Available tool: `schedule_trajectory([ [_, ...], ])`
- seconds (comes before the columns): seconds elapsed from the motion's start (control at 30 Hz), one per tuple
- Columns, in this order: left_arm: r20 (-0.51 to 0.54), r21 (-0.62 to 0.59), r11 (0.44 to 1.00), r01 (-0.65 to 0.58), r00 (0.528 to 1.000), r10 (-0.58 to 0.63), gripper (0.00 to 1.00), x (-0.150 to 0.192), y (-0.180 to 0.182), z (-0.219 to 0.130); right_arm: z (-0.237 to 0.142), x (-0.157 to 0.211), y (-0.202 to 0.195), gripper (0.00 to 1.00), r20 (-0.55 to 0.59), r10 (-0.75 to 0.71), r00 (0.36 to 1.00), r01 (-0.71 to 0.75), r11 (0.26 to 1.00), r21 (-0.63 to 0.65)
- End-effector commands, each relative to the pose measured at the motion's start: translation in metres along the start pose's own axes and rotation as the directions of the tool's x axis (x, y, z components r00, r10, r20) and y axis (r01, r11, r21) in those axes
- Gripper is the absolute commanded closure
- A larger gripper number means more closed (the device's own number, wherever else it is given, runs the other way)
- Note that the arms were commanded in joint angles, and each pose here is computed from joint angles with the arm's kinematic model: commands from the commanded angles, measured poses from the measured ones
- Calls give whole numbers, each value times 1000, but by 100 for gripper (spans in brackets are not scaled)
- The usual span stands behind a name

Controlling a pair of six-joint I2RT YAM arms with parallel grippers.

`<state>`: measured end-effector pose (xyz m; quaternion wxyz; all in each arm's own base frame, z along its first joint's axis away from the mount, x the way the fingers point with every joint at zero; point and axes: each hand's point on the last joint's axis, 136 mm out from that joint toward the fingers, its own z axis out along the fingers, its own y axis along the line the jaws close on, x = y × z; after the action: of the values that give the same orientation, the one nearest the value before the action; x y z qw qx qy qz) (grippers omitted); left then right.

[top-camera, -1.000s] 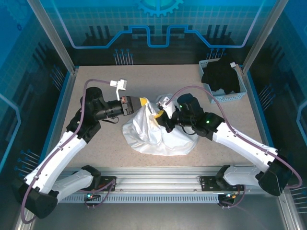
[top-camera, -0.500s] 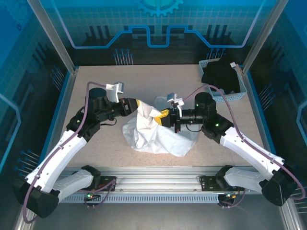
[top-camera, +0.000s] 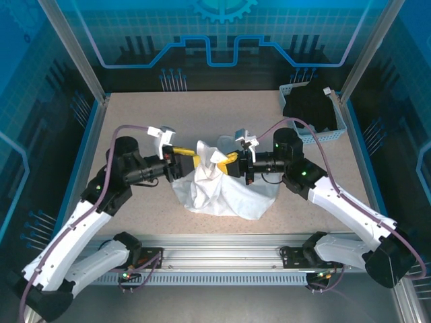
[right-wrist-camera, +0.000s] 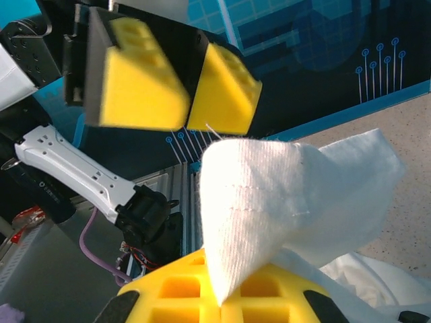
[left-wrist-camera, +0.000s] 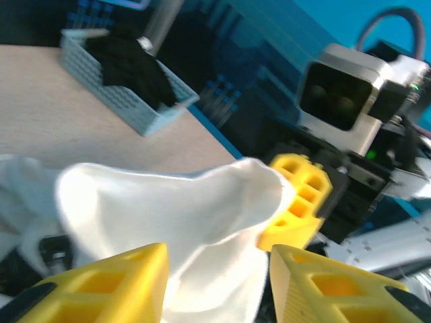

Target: Fold the inside-out t-shirt

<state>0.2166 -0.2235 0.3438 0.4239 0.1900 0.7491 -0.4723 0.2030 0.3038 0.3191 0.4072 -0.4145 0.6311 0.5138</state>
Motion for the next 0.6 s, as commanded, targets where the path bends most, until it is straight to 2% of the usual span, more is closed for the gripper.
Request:
schedule_trajectory([
  [0.0, -43, 109, 989, -102, 993, 108, 51, 5, -21, 14, -2, -15, 5, 100, 26, -25, 999, 26, 999, -29],
  [0.1, -47, 123, 984, -128, 990, 135, 47, 3, -22, 23, -2, -14, 5, 100, 17, -26, 1000, 26, 999, -30],
  [0.3, -58, 127, 983, -131, 989, 139, 49, 4, -17, 34, -5, -11, 9, 100, 6, -31, 1000, 31, 999, -33],
  [0.43, -60, 155, 980, -122, 989, 132, 61, 3, -21, 39, -5, -7, 9, 100, -1, -29, 1000, 29, 999, -33],
  [0.57, -67, 193, 975, -109, 990, 124, 84, 1, -29, 41, -6, -5, 3, 100, -9, -22, 1000, 22, 1000, 7],
])
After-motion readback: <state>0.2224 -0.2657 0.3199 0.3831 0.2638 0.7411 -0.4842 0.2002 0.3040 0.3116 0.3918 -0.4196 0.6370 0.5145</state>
